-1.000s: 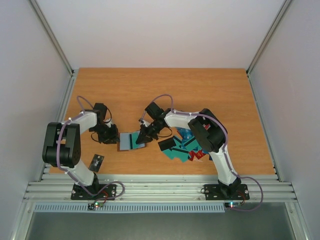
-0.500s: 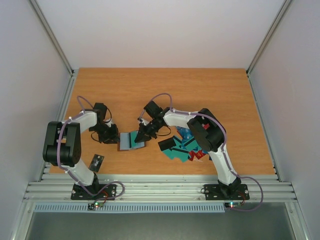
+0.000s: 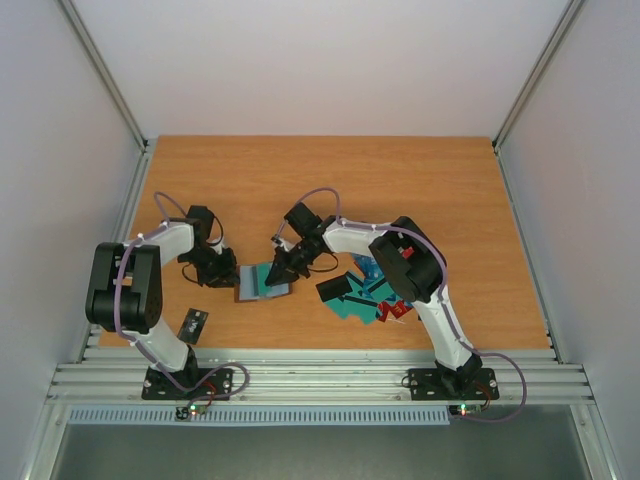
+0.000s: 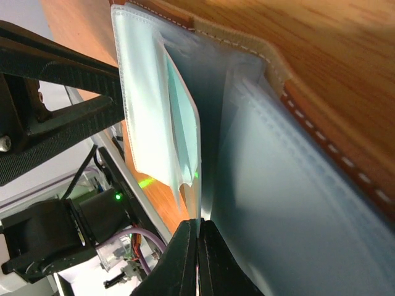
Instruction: Put the credit cards into the card holder
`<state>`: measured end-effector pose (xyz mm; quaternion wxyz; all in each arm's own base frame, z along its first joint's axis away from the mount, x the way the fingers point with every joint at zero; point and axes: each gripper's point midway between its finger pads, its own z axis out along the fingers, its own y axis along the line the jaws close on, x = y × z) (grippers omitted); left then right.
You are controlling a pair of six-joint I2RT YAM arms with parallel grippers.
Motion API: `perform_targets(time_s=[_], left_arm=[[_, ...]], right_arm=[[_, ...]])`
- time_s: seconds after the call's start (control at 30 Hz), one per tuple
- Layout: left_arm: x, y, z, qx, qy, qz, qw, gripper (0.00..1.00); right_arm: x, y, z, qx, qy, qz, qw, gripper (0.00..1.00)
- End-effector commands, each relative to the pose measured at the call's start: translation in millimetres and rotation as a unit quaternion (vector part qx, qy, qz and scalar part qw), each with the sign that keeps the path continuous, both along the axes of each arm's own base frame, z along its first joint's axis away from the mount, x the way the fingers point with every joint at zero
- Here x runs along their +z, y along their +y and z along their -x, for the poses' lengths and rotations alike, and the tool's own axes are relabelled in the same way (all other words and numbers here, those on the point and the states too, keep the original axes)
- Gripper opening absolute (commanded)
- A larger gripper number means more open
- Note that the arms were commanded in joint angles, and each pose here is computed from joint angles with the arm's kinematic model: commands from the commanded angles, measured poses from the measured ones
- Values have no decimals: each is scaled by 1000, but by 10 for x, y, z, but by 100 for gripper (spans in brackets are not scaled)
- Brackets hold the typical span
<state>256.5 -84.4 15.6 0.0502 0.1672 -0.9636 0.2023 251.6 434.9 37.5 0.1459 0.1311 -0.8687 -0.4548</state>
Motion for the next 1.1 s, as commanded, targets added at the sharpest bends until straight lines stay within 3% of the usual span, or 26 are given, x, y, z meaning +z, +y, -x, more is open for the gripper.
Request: perform_targets(time_s=[0.0, 0.6, 1.07], left_arm=[[-170, 11, 58, -3, 20, -7, 1000, 20], [-158, 40, 35, -1, 16, -16, 1000, 20], [-148, 50, -4, 4, 10, -20, 1000, 17]], right_arm=[[-103, 109, 46, 5, 5, 8, 1000, 4], [209, -83, 48, 23, -40, 69, 997, 38], [333, -167, -75, 33, -85, 117, 989, 50]])
